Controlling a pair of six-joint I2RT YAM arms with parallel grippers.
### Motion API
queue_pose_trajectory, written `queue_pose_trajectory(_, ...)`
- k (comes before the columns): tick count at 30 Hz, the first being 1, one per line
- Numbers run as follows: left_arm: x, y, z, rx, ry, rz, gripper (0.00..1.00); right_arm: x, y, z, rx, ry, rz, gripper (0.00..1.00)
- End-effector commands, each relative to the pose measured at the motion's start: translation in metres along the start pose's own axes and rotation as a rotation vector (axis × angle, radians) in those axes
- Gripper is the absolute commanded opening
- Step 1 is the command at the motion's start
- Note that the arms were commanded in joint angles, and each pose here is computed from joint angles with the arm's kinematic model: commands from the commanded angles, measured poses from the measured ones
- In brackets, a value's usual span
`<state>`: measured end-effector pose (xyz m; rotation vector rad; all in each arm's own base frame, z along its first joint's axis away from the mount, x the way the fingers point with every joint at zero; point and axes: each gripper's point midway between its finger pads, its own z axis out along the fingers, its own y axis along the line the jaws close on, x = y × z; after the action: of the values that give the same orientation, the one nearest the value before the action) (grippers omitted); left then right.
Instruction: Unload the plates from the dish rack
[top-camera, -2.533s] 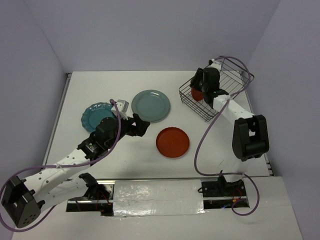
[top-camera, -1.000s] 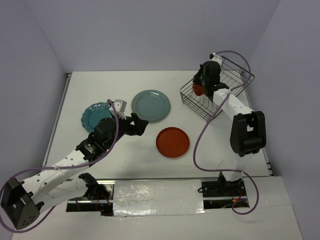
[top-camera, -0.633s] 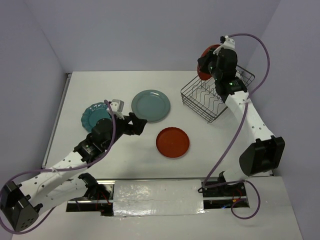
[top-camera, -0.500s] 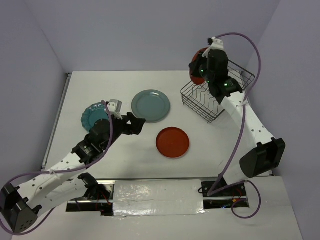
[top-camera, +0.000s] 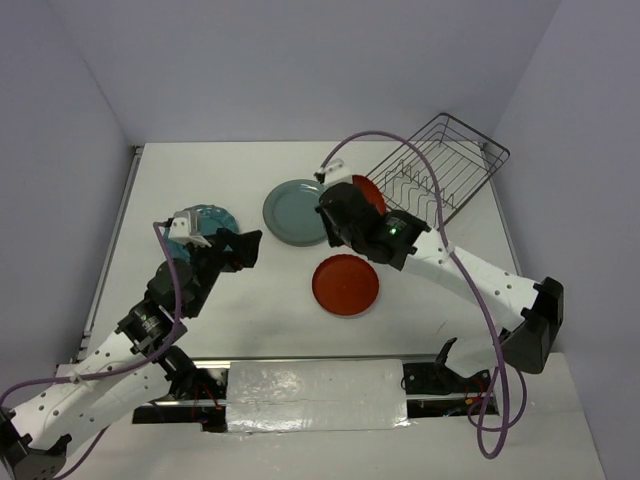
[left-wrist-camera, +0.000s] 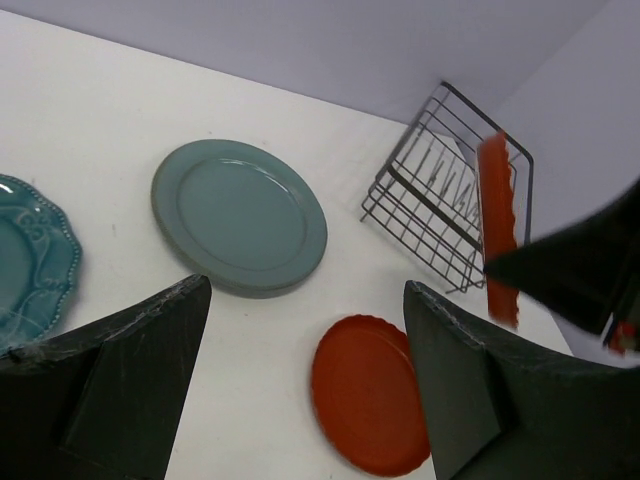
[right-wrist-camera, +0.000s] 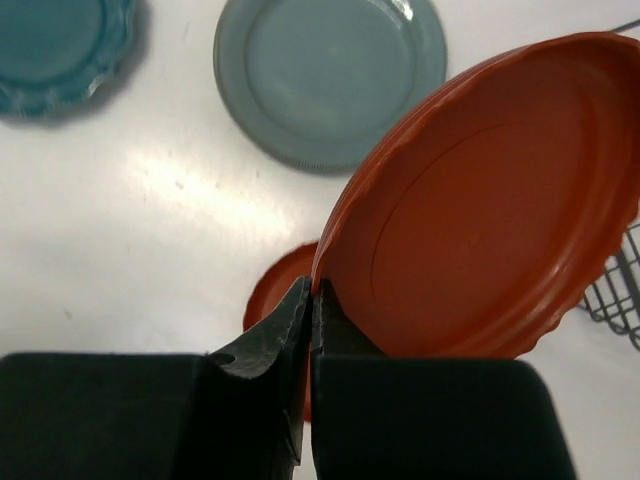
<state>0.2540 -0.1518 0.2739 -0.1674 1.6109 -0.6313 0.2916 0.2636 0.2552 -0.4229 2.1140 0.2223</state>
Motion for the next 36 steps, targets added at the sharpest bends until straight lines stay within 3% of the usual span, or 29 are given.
queue_pose_trajectory(1,-0.016,0.012,-0.004,-0.078,-0.071,-0.054,0.90,0.039,0.000,-0.005,0.071,0.090,-0.091,0.00)
queue_pose_trajectory(5,-0.017,0.018,-0.006,-0.111,-0.082,-0.067,0.91,0.092,0.020,0.007,-0.001,0.185,-0.136,0.00)
queue_pose_trajectory(14,-0.014,0.021,-0.004,-0.130,-0.078,-0.057,0.91,0.142,0.043,0.025,-0.030,0.288,-0.222,0.00)
queue_pose_trajectory(36,-0.014,0.021,-0.003,-0.124,-0.075,-0.051,0.91,0.201,0.066,0.041,-0.057,0.462,-0.347,0.02)
